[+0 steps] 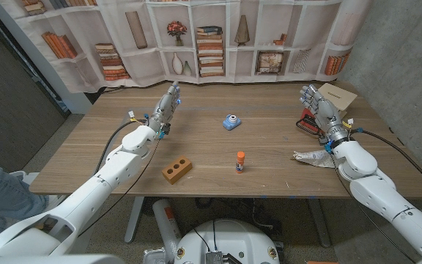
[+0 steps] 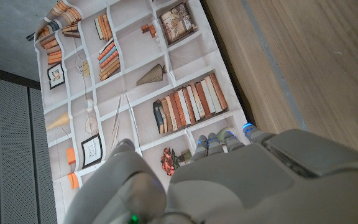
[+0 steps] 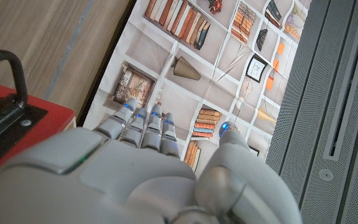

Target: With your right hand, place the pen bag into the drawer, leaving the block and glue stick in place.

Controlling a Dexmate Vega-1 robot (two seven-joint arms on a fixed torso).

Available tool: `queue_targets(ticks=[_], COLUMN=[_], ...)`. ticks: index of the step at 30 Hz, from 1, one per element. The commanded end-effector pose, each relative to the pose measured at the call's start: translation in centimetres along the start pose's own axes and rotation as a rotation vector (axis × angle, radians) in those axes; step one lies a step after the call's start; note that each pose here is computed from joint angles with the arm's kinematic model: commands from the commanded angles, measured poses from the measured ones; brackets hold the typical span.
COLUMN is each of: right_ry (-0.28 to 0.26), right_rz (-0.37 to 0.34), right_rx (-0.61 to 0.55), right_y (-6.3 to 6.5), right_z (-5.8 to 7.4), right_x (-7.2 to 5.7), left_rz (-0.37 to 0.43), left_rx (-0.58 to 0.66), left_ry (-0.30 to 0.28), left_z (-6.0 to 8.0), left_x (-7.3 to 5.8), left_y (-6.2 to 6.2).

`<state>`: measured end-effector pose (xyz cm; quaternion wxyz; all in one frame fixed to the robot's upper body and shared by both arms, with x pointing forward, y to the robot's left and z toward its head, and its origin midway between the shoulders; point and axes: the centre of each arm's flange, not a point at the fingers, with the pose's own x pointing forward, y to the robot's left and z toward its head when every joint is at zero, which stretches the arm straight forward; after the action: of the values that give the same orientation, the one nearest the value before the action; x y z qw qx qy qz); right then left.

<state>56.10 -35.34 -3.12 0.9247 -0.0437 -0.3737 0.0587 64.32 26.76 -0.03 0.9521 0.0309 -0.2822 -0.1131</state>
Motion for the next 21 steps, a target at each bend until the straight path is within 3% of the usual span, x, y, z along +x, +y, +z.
queue_targets(ticks=[1, 21], right_ry=[-0.005, -0.018], right_rz=[-0.007, -0.017], right_rx=[-0.003, -0.030], right_y=[-0.5, -1.1], right_z=[0.0, 0.7], right_x=[-0.8, -2.2], left_rz=[-0.003, -0.002], left_rx=[0.005, 0.001], left_ry=[0.010, 0.007], left_z=[0.0, -0.1], left_x=[0.0, -0.3], left_y=[-0.4, -0.4])
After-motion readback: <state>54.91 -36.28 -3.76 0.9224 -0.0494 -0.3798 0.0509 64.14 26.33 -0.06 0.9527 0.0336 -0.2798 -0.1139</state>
